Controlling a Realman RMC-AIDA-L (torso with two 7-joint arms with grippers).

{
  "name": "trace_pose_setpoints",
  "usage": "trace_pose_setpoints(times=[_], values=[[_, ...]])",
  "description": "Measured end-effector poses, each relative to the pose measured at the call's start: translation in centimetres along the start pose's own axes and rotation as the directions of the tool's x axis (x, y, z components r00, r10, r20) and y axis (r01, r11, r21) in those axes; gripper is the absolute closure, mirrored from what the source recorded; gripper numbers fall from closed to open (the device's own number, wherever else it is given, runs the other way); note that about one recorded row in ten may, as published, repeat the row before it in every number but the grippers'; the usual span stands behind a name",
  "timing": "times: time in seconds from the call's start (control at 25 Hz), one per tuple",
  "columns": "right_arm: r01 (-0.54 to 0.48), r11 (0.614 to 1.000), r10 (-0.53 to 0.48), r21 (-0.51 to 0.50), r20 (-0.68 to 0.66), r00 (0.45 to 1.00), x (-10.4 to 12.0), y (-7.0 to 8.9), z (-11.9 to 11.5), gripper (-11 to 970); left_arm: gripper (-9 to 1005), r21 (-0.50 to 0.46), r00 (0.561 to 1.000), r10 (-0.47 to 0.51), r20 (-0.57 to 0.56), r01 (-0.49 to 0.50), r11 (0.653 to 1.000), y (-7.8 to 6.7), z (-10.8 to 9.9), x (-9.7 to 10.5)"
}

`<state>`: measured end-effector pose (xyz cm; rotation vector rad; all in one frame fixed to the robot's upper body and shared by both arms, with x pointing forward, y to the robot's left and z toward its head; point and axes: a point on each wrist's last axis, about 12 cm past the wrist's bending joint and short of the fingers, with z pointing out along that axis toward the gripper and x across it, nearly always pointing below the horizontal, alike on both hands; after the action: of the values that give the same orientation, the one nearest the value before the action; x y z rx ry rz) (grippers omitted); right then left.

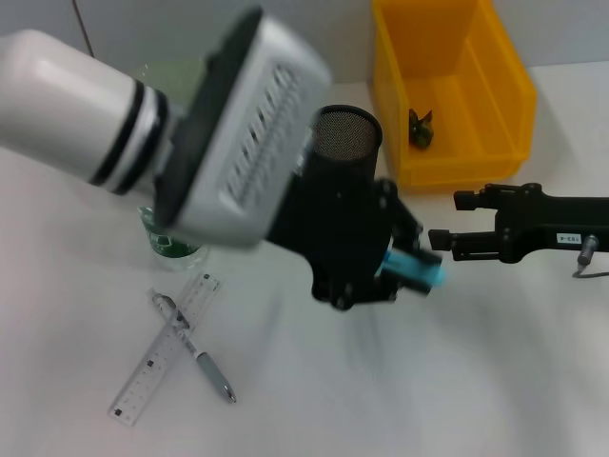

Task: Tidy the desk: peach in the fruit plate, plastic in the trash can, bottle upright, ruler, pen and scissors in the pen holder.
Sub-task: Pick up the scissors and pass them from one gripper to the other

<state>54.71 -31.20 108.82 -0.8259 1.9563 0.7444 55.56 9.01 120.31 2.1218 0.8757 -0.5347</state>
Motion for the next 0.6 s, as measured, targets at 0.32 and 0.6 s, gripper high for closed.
trace_pose_setpoints(times=[0.32, 0.6], values=[[0.044, 0.999, -0.044, 0.007, -0.012, 0.999, 0.1, -0.1, -0.3, 148, 807, -0.089, 0.978, -0.181, 0.104, 0.191, 0.978, 0.0, -1.6, 0.1], [0.070, 0.998, -0.070, 0.004, -0.019, 0.997, 0.4, 0.0, -0.2, 148, 807, -0.194, 0.823, -0.415, 0.387, 0.513, 0.836, -1.3, -5.2, 0.9]])
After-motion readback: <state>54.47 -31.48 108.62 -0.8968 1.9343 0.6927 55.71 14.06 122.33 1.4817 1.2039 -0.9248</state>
